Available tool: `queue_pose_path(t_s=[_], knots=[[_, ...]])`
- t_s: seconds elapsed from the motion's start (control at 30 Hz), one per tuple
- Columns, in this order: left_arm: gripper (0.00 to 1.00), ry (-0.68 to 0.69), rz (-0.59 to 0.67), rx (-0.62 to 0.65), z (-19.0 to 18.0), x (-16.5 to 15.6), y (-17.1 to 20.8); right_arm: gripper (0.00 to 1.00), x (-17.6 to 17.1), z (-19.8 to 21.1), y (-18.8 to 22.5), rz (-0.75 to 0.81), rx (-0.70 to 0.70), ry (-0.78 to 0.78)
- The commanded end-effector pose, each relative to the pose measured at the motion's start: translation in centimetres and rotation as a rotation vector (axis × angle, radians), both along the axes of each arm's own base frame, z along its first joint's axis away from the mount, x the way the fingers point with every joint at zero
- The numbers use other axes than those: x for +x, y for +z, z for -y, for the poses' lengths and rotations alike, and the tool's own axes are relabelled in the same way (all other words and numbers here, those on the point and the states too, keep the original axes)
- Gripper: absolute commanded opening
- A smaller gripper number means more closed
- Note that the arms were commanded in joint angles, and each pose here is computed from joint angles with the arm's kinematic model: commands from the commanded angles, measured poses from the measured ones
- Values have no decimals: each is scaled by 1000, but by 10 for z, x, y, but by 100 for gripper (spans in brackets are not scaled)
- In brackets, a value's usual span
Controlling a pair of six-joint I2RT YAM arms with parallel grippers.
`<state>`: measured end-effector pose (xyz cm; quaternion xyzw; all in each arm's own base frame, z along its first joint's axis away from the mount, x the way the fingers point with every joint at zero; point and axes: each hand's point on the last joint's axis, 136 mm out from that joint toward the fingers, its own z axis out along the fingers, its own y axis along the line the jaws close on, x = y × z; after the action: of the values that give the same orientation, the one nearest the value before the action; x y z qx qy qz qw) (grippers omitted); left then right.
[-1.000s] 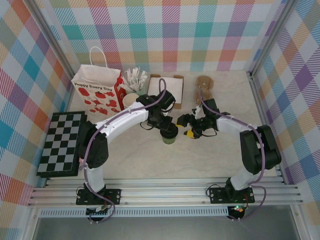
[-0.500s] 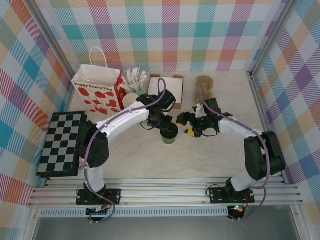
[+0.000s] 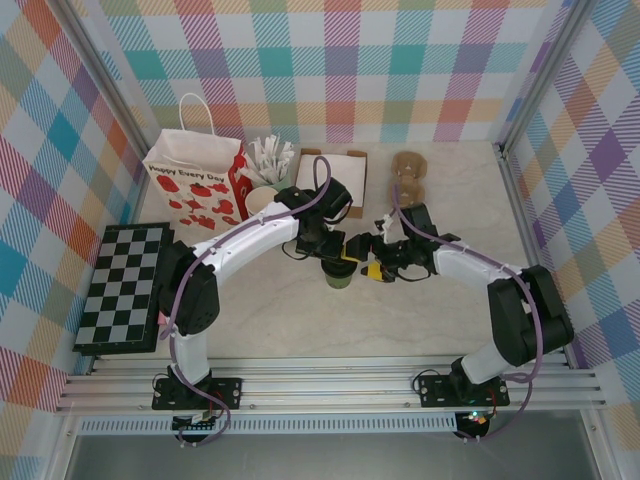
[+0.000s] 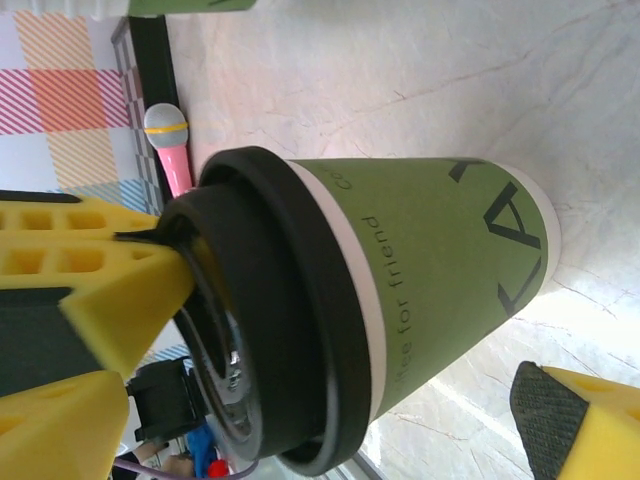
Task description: Pack the takeout coffee
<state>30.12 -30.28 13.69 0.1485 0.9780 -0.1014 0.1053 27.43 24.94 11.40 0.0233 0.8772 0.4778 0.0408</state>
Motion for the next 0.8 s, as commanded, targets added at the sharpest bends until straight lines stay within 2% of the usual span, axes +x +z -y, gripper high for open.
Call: queue_pose_path(t_s=[0.0, 0.13, 0.23, 0.53, 0.63, 0.77], knots=[[2, -9, -52, 1, 5, -13, -7, 99, -3, -5, -6, 3, 3, 33], [3, -9, -36, -29, 8, -11, 1, 97, -5, -2, -17, -9, -32, 16], [17, -4, -2, -63, 12, -8, 9, 96, -7, -1, -22, -15, -48, 13], [21, 13, 49, -117, 11, -6, 28, 95, -9, 2, -24, -21, -91, 15], [30, 16, 68, -135, 10, -7, 38, 95, -9, 3, -24, -19, -103, 10], [33, 20, 75, -145, 6, -7, 43, 95, -9, 4, -24, -22, -108, 2]])
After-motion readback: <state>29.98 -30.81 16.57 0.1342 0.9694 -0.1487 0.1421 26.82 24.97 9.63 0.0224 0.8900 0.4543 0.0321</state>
